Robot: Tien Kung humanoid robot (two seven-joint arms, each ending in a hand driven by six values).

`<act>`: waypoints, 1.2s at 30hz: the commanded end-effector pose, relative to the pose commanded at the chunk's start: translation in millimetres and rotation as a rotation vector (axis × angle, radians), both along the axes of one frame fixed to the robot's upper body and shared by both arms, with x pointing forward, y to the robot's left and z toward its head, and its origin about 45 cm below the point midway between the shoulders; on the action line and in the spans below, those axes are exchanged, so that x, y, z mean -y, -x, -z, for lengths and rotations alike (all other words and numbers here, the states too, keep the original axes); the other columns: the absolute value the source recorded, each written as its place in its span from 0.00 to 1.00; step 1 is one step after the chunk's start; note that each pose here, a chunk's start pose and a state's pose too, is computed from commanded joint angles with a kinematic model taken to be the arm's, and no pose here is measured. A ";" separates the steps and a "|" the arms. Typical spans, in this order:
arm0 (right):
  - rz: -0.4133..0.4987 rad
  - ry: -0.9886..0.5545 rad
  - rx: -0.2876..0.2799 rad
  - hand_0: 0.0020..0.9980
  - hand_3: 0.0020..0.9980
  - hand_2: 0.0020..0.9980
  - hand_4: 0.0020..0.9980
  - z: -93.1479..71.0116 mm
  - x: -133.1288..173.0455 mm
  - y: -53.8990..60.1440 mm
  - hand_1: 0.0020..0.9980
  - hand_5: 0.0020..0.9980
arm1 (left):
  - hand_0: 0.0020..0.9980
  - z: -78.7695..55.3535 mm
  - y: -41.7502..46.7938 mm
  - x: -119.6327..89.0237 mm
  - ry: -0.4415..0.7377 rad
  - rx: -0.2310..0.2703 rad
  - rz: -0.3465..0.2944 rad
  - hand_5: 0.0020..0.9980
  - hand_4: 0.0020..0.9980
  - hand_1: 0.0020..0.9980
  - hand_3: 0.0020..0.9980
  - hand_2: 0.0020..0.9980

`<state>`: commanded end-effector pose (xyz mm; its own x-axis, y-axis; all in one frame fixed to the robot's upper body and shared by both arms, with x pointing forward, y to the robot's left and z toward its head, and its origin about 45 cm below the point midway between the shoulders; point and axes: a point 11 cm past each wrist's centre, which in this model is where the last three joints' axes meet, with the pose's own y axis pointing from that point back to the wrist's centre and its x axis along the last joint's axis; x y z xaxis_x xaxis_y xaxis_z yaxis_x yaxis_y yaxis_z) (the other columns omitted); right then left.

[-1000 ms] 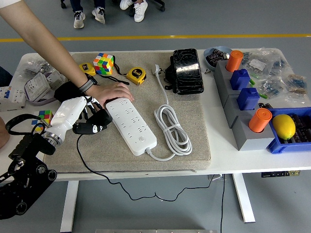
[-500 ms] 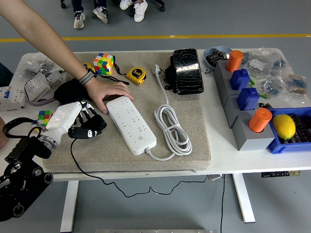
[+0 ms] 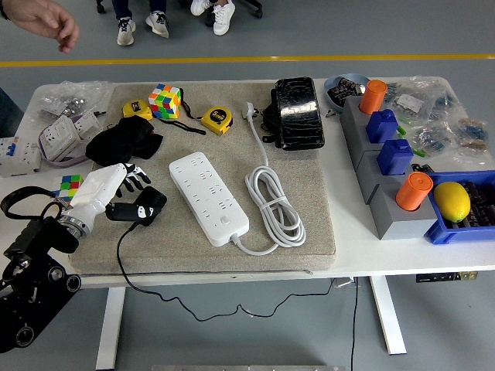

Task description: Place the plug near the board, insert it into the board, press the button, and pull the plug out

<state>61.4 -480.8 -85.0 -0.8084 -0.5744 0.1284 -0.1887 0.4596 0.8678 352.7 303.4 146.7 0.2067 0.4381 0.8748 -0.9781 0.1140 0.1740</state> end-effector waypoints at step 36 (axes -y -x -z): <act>-0.010 -0.007 -0.023 0.48 0.51 0.54 0.86 0.1 -0.3 -2.9 0.59 0.36 | 0.36 -11.3 -3.6 -56.3 0.731 0.134 -0.326 0.27 0.85 0.48 0.56 0.53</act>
